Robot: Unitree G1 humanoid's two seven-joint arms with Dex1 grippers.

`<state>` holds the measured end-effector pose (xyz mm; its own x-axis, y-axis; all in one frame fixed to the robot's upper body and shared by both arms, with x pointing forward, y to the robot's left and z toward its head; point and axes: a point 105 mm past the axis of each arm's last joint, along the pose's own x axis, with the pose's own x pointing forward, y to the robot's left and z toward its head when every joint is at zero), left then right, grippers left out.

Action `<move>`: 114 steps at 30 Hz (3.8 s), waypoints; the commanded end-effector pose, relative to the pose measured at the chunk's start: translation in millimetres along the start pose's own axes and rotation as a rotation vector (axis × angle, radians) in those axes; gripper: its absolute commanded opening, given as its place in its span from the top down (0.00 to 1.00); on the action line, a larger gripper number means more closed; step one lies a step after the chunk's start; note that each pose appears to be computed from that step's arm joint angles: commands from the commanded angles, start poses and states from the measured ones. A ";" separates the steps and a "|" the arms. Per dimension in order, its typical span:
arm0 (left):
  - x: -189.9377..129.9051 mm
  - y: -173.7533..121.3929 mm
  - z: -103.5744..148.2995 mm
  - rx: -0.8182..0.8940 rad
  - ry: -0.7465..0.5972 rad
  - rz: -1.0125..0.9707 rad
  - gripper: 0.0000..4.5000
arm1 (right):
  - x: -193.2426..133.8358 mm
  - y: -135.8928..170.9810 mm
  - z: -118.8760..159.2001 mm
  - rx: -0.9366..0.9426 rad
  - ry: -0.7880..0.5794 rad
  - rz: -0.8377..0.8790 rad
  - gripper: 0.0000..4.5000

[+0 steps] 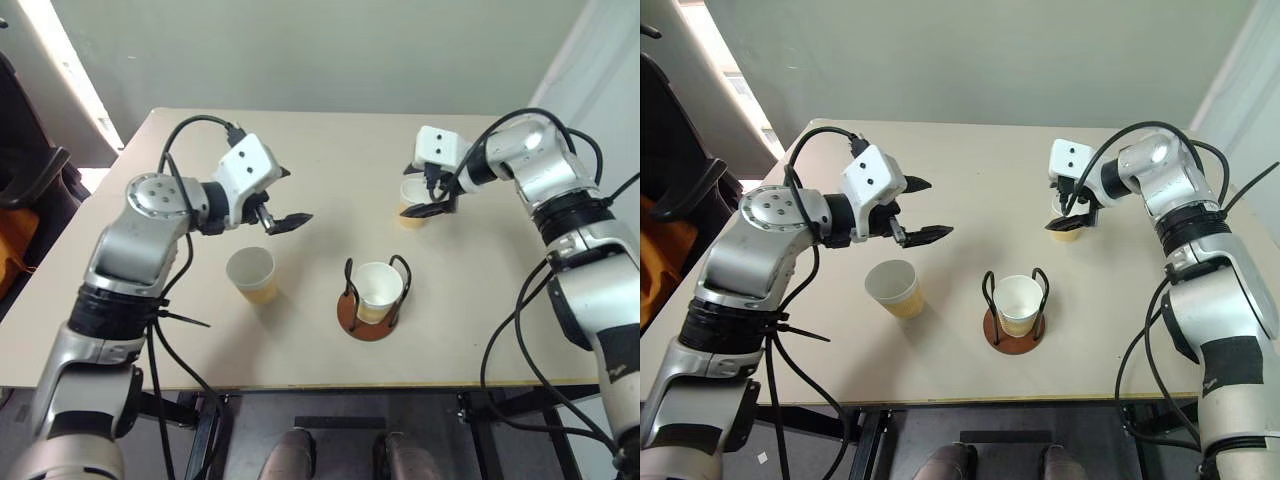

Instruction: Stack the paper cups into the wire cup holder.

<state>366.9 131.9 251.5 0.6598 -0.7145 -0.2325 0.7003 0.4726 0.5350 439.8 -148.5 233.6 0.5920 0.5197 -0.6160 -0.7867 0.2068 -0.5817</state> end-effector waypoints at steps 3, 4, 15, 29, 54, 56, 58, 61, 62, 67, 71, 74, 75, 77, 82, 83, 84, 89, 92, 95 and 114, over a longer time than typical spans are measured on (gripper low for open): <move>-2.3 -2.3 16.1 0.041 -0.039 0.007 0.00 | 2.5 -10.2 -4.1 -0.001 0.045 -0.081 0.00; -2.5 -4.0 17.1 0.036 -0.041 0.005 0.00 | 6.2 -8.7 -6.3 0.006 0.052 -0.086 0.00; -9.3 -15.3 25.6 0.000 -0.047 -0.009 0.00 | 31.0 9.4 -28.3 -0.046 0.148 -0.082 0.44; -20.8 -12.4 39.0 0.005 -0.112 -0.060 0.00 | -22.0 0.5 28.8 -0.203 -0.097 0.105 1.00; -83.4 -54.6 12.6 -0.066 -0.015 -0.454 0.00 | -86.9 116.3 109.8 -0.707 -0.312 0.607 1.00; -84.0 -56.9 11.4 -0.070 -0.014 -0.451 0.00 | -84.0 116.1 108.5 -0.718 -0.300 0.618 1.00; -84.4 -58.9 10.5 -0.076 -0.013 -0.448 0.00 | -81.1 115.2 105.8 -0.724 -0.285 0.628 1.00; -84.8 -62.0 9.6 -0.081 -0.013 -0.446 0.00 | -78.7 115.9 103.0 -0.733 -0.273 0.647 1.00; -84.9 -62.6 9.7 -0.083 -0.013 -0.444 0.00 | -78.6 116.5 102.7 -0.739 -0.274 0.653 1.00; -86.3 -64.4 10.0 -0.089 -0.013 -0.437 0.00 | -77.6 117.2 102.6 -0.791 -0.268 0.665 1.00; -86.1 -64.7 10.4 -0.089 -0.011 -0.433 0.00 | -76.6 116.6 104.6 -0.806 -0.268 0.670 0.91; -85.5 -65.0 11.5 -0.087 -0.013 -0.432 0.00 | -76.1 117.7 104.3 -0.815 -0.262 0.679 0.72; -85.4 -65.1 11.6 -0.087 -0.013 -0.431 0.00 | -76.0 117.9 104.2 -0.816 -0.261 0.680 0.64; -85.4 -65.1 12.0 -0.086 -0.013 -0.431 0.00 | -76.0 117.7 104.7 -0.819 -0.261 0.678 0.50; -84.5 -63.1 12.8 -0.079 -0.012 -0.434 0.00 | -78.3 113.7 110.8 -0.805 -0.282 0.652 0.09; -83.9 -62.3 13.1 -0.077 -0.014 -0.436 0.00 | -79.2 112.7 112.2 -0.800 -0.289 0.645 0.03; -83.1 -61.5 13.3 -0.075 -0.014 -0.436 0.00 | -80.1 112.0 113.5 -0.794 -0.297 0.640 0.01; -85.4 -51.7 10.4 -0.053 0.014 -0.425 0.00 | -85.9 106.1 122.7 -0.701 -0.377 0.601 0.01; -93.0 -35.9 1.1 -0.007 0.096 -0.407 0.00 | -86.4 94.0 136.9 -0.505 -0.534 0.505 0.01; -103.9 -25.7 -10.8 0.049 0.210 -0.442 0.00 | -81.4 80.7 151.2 -0.211 -0.708 0.372 0.01; -71.4 -40.2 -79.0 0.258 0.518 -0.664 0.00 | -76.8 118.2 141.7 0.052 -0.726 0.282 0.01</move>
<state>309.9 203.6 172.0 0.1864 -0.4671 -0.8643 0.9575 -0.1107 0.2663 282.5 -43.4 274.6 0.1008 0.9635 -0.2478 -0.9316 0.0040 -0.3634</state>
